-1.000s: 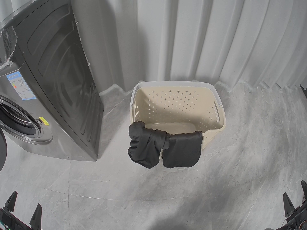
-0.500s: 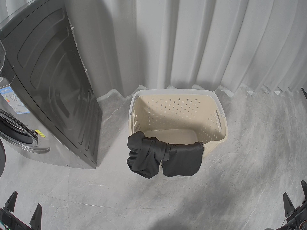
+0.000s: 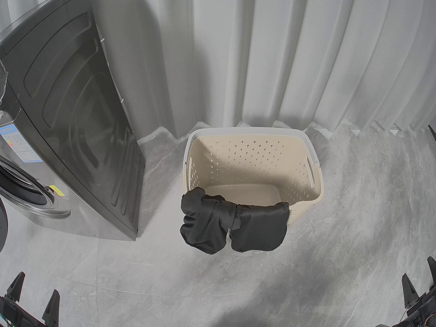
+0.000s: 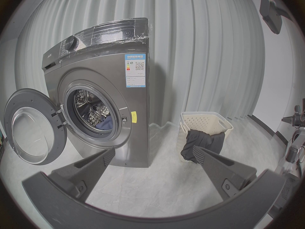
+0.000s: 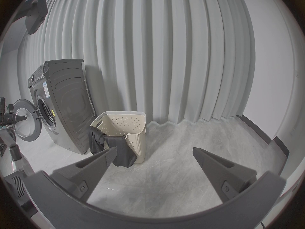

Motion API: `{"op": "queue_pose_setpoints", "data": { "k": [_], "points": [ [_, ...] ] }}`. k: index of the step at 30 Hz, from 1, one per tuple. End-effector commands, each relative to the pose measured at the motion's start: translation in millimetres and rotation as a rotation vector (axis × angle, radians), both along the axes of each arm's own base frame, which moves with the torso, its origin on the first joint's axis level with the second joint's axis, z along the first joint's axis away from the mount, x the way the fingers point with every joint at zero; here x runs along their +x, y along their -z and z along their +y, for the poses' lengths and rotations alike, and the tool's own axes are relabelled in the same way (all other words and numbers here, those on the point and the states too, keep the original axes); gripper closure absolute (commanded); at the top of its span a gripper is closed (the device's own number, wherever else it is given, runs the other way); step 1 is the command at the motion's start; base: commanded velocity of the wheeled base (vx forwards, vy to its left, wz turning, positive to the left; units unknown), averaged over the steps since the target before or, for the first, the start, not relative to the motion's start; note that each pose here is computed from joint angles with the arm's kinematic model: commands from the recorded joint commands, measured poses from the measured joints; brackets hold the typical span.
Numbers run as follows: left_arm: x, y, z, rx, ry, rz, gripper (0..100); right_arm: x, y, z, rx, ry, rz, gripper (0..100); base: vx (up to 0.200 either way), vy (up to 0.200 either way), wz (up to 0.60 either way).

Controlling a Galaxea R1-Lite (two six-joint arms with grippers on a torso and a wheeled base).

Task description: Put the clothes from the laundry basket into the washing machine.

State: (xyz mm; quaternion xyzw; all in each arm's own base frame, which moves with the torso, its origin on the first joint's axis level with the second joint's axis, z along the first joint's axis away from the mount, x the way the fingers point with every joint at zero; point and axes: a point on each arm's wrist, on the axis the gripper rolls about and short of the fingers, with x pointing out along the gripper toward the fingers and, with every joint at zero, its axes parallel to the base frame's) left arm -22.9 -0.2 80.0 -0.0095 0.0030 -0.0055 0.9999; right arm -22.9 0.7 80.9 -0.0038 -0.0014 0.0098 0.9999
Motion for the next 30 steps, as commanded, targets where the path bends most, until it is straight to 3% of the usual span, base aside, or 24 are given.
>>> {"op": "queue_pose_setpoints", "data": {
  "k": [1,10,11,13,14,16,18,19,21,23,25,26,30],
  "points": [
    [0,4,0,0.002,0.000,0.006,0,0,5,0,0.000,0.000,0.000,0,0.000,0.000,0.00],
    [0,4,0,0.001,0.000,0.006,0,0,4,0,0.006,0.010,-0.005,0,0.000,0.000,0.00],
    [0,4,0,0.004,0.000,0.006,0,-2,-2,0,0.008,0.007,-0.037,0,0.000,0.000,0.00],
    [0,4,0,0.008,0.000,0.005,0,-13,-37,-1,0.031,0.017,-0.187,0,0.000,0.000,0.00],
    [0,4,0,0.010,0.000,0.005,0,-16,-51,-1,0.050,0.016,-0.208,0,0.000,0.000,0.00],
    [0,4,0,0.013,0.000,0.005,0,-11,-65,-1,0.076,0.005,-0.131,0,0.000,0.000,0.00],
    [0,4,0,0.008,0.000,0.005,0,2,-69,0,0.098,-0.028,0.005,0,0.000,0.000,0.00],
    [0,4,0,0.007,0.000,0.005,0,5,-69,0,0.103,-0.035,0.025,0,0.000,0.000,0.00],
    [0,4,0,0.007,0.001,0.005,0,32,-71,2,0.135,-0.099,0.193,0,0.000,0.000,0.00],
    [0,4,0,0.011,0.000,0.005,0,50,-72,3,0.130,-0.107,0.275,0,0.000,0.000,0.00],
    [0,4,0,0.013,0.000,0.005,0,58,-73,3,0.121,-0.109,0.300,0,0.000,0.000,0.00],
    [0,4,0,0.014,0.001,0.005,0,78,-74,5,0.090,-0.132,0.357,0,0.000,0.000,0.00],
    [0,4,0,0.016,0.001,0.005,0,107,-71,11,0.085,-0.184,0.431,0,0.050,0.000,0.00]
  ]
}}
